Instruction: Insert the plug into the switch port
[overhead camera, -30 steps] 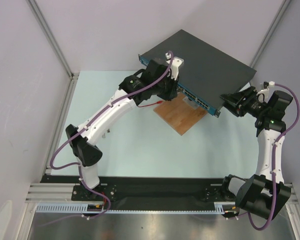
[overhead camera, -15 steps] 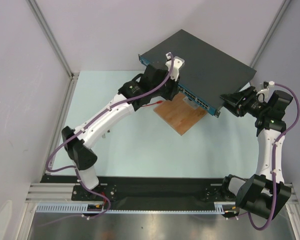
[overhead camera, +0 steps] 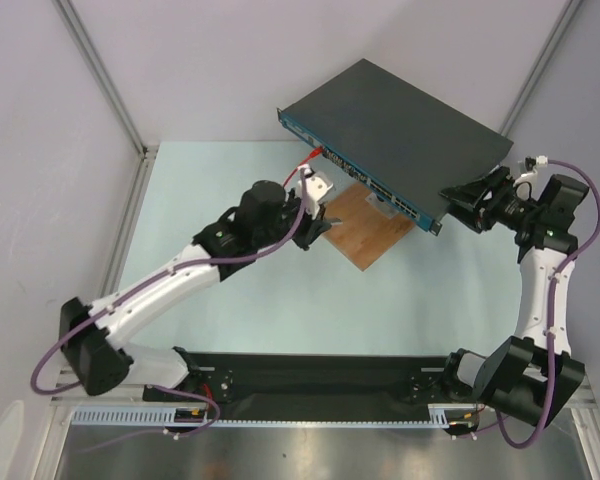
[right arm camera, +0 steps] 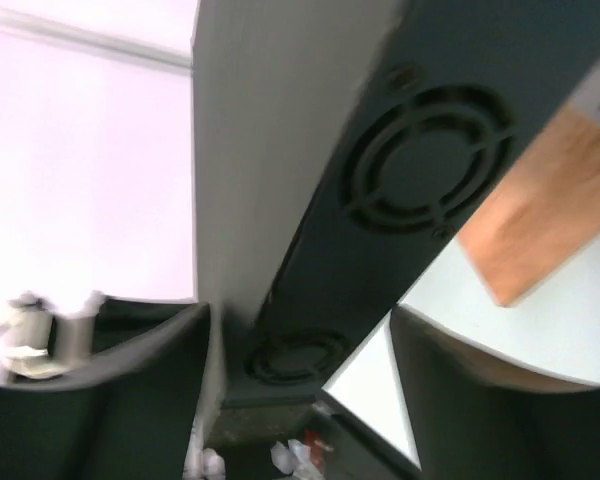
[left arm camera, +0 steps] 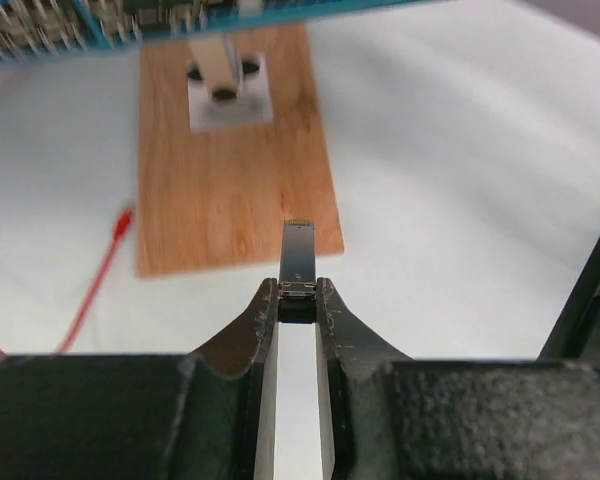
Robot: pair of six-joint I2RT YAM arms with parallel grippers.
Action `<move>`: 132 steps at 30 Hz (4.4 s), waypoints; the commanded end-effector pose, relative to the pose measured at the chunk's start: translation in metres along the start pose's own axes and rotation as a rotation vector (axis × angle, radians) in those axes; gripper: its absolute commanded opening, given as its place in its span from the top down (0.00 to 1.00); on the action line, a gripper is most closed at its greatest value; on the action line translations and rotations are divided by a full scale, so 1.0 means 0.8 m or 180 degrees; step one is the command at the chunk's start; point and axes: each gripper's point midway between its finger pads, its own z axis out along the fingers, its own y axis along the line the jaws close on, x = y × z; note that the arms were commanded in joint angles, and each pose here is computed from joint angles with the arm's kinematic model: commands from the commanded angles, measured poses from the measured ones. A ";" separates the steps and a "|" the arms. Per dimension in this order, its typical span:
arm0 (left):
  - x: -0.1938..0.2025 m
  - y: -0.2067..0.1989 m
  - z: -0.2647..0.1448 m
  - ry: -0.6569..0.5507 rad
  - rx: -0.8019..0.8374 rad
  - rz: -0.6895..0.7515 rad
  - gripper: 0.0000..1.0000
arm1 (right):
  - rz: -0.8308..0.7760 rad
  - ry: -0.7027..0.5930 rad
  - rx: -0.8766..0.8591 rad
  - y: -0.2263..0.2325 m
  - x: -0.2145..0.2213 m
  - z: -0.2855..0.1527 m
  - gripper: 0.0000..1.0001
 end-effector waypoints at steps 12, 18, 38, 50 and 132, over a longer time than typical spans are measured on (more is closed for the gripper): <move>-0.147 -0.038 -0.089 -0.1743 0.0295 0.1051 1.00 | -0.1137 -0.0529 -0.0180 0.070 -0.056 -0.108 0.01; -0.197 -0.057 -0.099 -0.2186 0.0289 0.1291 1.00 | -0.1463 -0.0423 -0.0718 0.172 -0.036 -0.075 0.10; -0.226 -0.080 -0.091 -0.2505 0.0212 0.1404 1.00 | -0.1401 0.0999 -0.1644 0.255 0.115 0.053 0.32; -0.218 -0.069 -0.065 -0.2200 0.0108 0.1345 0.92 | -0.1460 0.1146 -0.1765 0.262 0.134 0.052 1.00; -0.089 0.020 0.048 0.0287 -0.0318 -0.0295 1.00 | -0.0570 -0.0225 -0.0432 0.023 -0.012 0.023 0.56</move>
